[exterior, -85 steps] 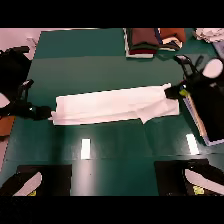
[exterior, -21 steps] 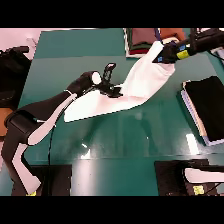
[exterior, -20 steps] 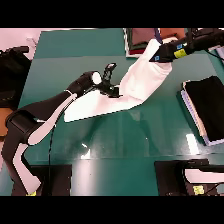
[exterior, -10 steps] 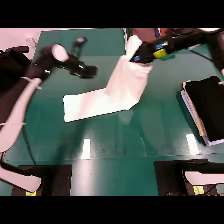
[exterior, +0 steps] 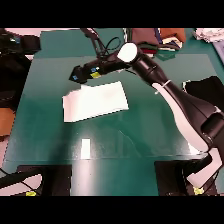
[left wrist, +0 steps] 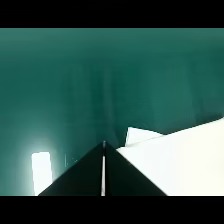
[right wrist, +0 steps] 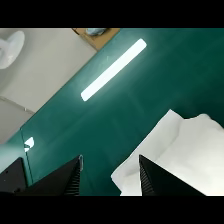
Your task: Fold the shirts.
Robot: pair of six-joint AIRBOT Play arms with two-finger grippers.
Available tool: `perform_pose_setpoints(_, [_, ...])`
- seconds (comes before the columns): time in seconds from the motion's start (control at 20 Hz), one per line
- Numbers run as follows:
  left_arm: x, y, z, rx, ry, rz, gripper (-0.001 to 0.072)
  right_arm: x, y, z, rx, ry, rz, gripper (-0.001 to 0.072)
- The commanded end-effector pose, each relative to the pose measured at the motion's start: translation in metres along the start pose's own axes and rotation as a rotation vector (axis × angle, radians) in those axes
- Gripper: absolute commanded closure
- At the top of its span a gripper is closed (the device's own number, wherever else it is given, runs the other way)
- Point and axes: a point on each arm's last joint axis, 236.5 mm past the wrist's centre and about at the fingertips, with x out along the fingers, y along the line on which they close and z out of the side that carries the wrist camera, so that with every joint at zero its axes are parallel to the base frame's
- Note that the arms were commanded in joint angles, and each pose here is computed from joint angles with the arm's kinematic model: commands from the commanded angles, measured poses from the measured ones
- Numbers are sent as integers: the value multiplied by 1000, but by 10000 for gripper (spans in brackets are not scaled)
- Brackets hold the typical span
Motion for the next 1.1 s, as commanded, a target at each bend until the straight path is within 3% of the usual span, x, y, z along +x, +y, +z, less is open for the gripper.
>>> perform_pose_setpoints(0.0, [-18,10,0,-3,-6,26,685,-16,-34,-7,-23,56,-126,305])
perform_pose_setpoints(0.1, [-18,7,1,-8,-9,11,685,-57,-86,-30,17,124,-264,305])
perform_pose_setpoints(0.25, [-16,-6,0,19,-9,-13,685,-122,-162,-85,234,202,-410,303])
perform_pose_setpoints(0.3, [-15,-14,1,37,-14,-26,685,-138,-182,-107,311,225,-438,260])
perform_pose_setpoints(0.35, [-13,-23,2,51,-20,-40,685,-151,-200,-130,388,249,-456,90])
perform_pose_setpoints(0.4, [-11,-31,2,63,-23,-55,685,-160,-215,-154,470,271,-459,31])
perform_pose_setpoints(0.6, [-1,-52,-8,78,1,-100,685,-143,-242,-205,709,279,-366,39])
perform_pose_setpoints(0.85, [2,-54,-12,75,13,-109,685,-61,-228,-190,742,251,-177,40])
perform_pose_setpoints(0.9, [2,-54,-12,75,14,-109,685,-42,-225,-183,741,239,-150,44])
perform_pose_setpoints(0.95, [2,-54,-12,75,15,-110,685,-25,-222,-178,738,232,-127,107])
perform_pose_setpoints(1.05, [2,-56,-14,71,22,-120,685,5,-217,-171,711,228,-102,331])
